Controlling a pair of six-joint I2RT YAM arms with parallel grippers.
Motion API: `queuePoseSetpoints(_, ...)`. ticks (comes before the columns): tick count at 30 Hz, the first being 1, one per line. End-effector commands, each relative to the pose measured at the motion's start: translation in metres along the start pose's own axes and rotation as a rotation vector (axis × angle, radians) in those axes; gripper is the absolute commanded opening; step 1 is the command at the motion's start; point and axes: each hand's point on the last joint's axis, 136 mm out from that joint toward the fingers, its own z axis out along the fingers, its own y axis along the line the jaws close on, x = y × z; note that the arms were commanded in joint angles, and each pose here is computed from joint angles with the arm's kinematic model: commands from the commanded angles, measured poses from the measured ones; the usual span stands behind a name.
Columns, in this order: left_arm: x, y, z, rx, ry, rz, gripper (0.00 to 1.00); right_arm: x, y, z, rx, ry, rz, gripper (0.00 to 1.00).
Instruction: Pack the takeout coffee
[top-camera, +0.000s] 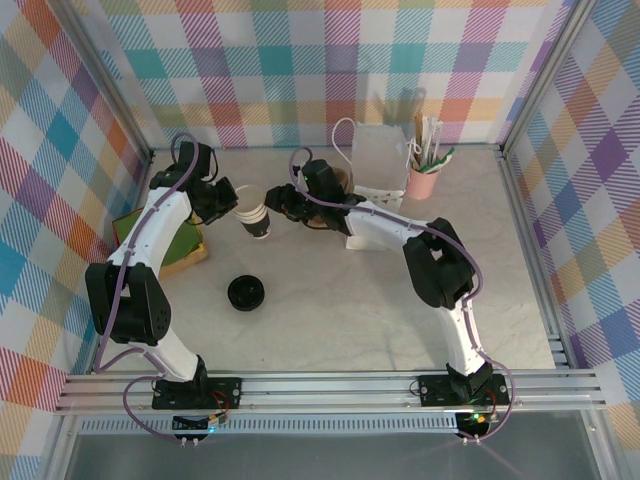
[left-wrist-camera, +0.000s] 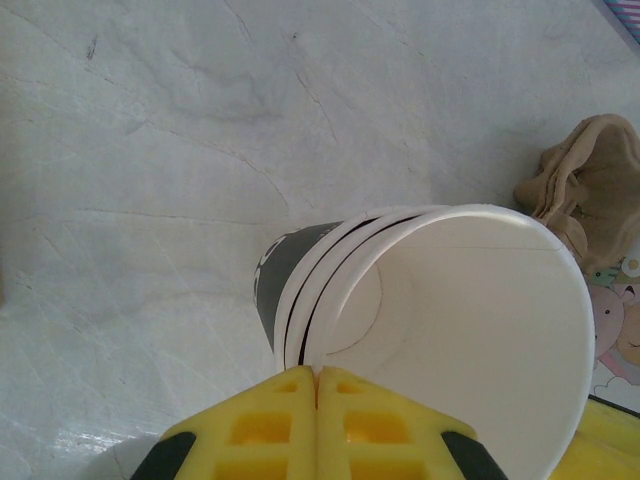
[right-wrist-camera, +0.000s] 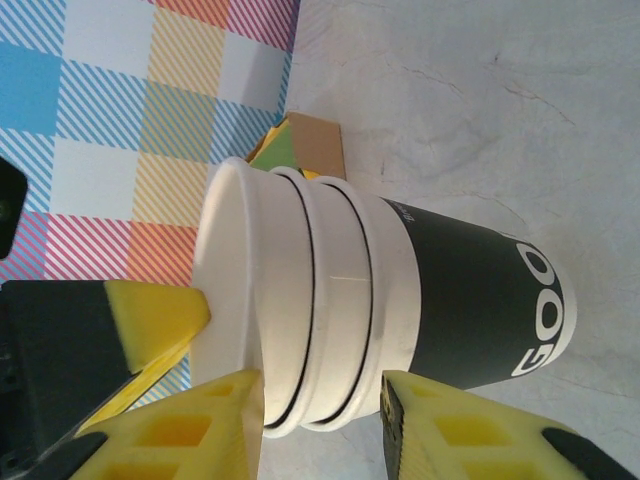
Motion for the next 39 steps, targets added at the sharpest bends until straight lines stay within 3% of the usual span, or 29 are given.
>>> queuePoseSetpoints(1,-0.003,-0.005,-0.017,0.038,-0.02,0.007,0.0,0.0,0.003,0.006,-0.027,0.014,0.013,0.36)
queuePoseSetpoints(22,-0.01,-0.012,-0.026,0.069,-0.037,-0.01,0.0,0.011,-0.022,0.008,0.049,0.04,0.016,0.35)
queuePoseSetpoints(39,-0.011,-0.004,-0.019,0.088,-0.021,-0.048,0.0,0.011,-0.02,0.001,0.076,0.036,-0.026,0.36)
